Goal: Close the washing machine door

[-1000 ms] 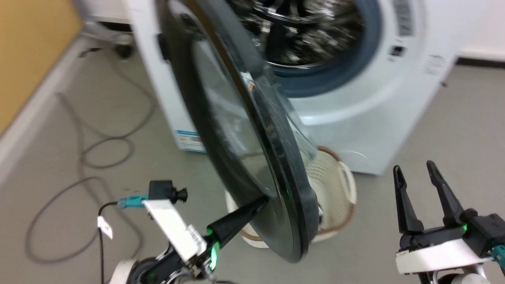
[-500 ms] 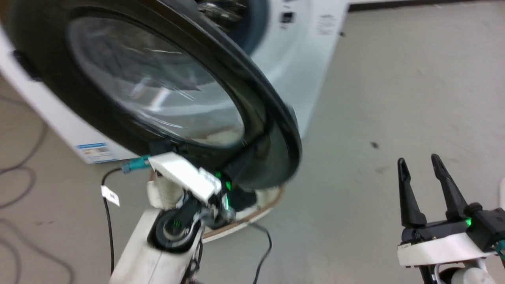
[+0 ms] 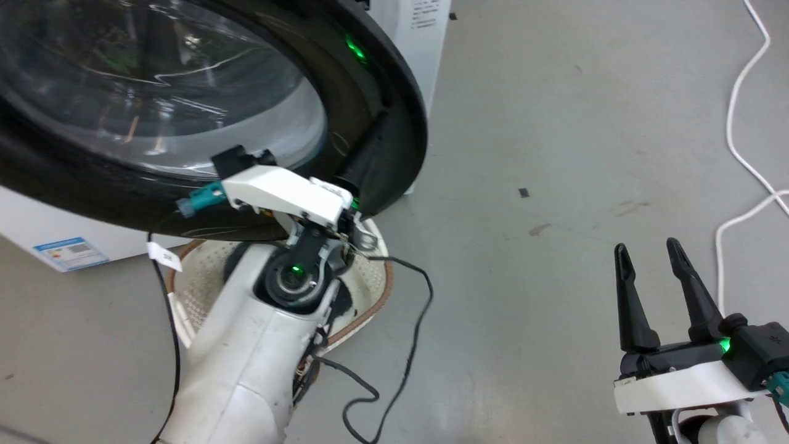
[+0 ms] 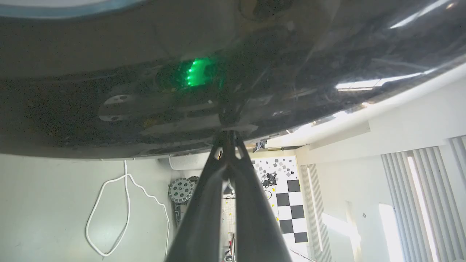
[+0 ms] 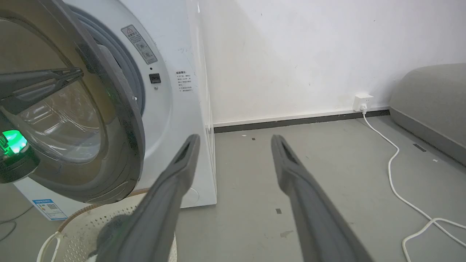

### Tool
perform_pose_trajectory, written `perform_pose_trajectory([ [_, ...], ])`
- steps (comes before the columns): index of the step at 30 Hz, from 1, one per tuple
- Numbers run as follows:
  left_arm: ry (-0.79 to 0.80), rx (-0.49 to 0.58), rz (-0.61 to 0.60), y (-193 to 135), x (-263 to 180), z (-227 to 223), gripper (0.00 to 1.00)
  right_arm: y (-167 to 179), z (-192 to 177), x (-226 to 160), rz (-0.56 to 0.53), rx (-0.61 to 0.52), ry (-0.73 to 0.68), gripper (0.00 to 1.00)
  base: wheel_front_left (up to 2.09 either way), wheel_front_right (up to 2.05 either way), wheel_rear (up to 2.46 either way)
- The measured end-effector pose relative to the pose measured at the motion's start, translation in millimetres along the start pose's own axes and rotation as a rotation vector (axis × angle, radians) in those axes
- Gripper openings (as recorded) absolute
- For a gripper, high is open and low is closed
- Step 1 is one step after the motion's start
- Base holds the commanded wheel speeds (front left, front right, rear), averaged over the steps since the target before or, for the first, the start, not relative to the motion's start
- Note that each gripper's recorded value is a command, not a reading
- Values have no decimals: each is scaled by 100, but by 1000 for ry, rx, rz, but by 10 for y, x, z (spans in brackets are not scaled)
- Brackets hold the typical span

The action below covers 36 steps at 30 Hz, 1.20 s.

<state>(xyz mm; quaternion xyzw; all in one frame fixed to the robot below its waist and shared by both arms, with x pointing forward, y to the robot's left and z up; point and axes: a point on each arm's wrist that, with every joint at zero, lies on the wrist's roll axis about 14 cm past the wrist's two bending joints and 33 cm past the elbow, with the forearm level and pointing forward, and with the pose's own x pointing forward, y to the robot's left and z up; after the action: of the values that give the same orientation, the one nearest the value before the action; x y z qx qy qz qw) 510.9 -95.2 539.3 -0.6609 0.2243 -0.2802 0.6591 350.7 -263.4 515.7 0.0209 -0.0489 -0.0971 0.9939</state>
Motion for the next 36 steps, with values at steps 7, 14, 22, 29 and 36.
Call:
perform_pose_trajectory([
  [7,-2,91,19,29,-216,29,0,212,37,90,60,34,-23,100,0,0,0],
  [14,64,439,87,230,-919,20,0,521,75,129,155,67,-42,100,0,0,0],
  [22,-128,1023,209,342,-1815,639,0,878,151,139,280,86,-66,100,0,0,0],
  [29,-535,1168,251,-289,-2375,1267,0,1162,187,148,368,102,-77,100,0,0,0],
  [36,-701,1296,349,-382,-2883,1287,100,1377,208,98,432,115,-79,100,0,0,0],
])
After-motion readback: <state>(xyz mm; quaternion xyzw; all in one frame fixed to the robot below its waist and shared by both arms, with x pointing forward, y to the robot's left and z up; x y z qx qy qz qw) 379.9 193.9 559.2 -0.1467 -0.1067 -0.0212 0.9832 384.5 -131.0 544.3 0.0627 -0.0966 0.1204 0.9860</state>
